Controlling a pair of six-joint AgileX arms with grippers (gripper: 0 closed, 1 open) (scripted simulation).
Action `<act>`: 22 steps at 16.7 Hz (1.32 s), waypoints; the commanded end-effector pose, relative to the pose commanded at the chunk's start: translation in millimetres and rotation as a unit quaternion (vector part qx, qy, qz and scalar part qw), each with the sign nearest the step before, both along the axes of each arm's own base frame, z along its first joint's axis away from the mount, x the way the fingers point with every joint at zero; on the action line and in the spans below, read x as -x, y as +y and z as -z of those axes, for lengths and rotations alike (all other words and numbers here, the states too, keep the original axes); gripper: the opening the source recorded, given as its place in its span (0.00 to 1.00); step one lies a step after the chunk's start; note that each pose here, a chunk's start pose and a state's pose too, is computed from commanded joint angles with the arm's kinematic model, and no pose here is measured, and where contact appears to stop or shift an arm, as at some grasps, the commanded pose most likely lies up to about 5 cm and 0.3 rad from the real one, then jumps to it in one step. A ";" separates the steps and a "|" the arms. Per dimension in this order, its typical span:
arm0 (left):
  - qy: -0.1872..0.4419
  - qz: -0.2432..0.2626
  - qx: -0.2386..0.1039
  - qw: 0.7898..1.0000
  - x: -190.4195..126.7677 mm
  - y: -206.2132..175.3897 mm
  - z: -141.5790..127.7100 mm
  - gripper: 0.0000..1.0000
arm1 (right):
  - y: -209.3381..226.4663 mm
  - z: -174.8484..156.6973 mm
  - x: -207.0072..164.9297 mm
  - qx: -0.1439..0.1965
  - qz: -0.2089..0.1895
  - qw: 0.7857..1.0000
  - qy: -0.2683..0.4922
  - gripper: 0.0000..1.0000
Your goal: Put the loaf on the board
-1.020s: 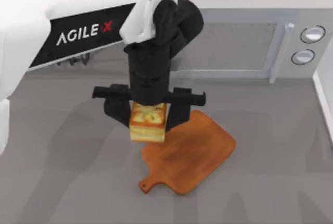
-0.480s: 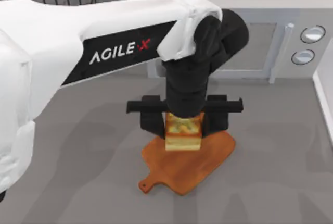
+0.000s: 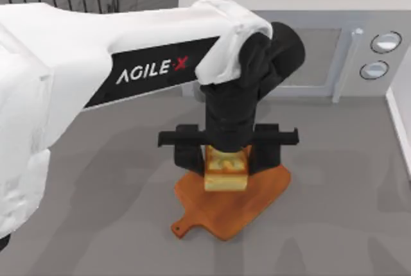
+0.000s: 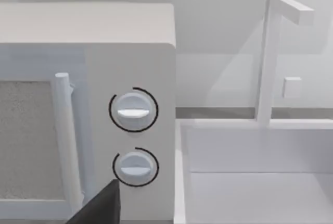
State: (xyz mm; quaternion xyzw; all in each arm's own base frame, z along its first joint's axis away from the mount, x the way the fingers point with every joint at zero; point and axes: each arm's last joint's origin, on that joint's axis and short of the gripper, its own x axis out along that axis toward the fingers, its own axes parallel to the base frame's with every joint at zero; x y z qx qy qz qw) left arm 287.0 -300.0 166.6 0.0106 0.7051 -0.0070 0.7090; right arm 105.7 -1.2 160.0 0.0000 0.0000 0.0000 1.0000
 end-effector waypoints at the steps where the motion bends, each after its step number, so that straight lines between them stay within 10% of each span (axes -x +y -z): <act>1: -0.001 0.000 0.001 1.000 0.0 -0.1 3.6 0.00 | 0.0 0.0 0.0 0.000 0.000 1.000 0.000 1.00; 12: 0.000 -0.001 0.000 1.000 0.4 0.0 27.6 0.00 | 0.0 0.0 0.0 0.000 0.000 1.000 0.000 1.00; 22: 0.000 -0.001 0.000 1.000 0.4 0.0 27.6 0.75 | 0.0 0.0 0.0 0.000 0.000 1.000 0.000 1.00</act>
